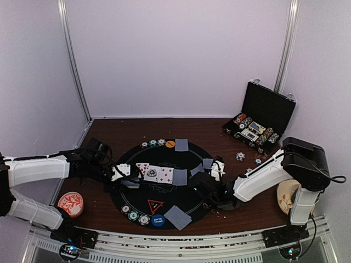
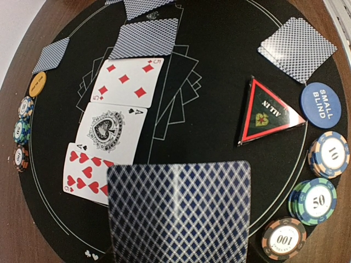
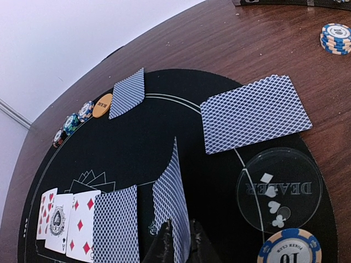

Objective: Distribute texas hold em gaming equipment
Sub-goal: Distribute the poker card in the community card area.

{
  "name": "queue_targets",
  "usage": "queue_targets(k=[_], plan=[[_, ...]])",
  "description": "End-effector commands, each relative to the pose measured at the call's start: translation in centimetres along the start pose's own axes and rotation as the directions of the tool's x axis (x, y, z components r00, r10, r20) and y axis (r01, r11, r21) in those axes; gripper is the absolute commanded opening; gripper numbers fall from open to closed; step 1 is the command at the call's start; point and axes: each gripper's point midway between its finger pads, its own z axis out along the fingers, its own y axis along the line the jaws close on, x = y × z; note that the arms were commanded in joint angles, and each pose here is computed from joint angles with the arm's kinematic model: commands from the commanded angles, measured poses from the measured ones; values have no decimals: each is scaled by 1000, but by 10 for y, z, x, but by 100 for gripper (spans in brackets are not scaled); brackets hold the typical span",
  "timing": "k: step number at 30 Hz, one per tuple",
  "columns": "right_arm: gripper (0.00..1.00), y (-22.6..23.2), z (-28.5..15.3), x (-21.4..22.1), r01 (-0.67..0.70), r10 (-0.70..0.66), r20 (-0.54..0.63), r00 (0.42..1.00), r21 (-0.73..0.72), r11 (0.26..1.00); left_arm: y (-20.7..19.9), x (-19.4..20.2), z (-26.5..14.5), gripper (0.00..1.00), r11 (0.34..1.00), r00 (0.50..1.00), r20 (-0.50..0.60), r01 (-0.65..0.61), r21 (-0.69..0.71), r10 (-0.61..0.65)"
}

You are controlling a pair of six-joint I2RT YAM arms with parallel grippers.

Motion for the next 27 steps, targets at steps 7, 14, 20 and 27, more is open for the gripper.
queue_targets(k=[7,14,20,27], plan=[[12,-2,-6,6,35,-35,4,999,26,999,8,-7,-2,10,999,1000,31,-4,-33,5],[8,-4,-7,4,25,-26,8,1000,26,999,9,-6,-2,10,999,1000,29,-3,-33,4],[0,-7,-7,2,3,-3,13,1000,24,1000,9,-6,-2,10,999,1000,28,-3,-33,4],[0,-13,-4,4,-81,80,-14,997,-25,996,9,-6,-2,10,999,1000,27,-4,-36,5]])
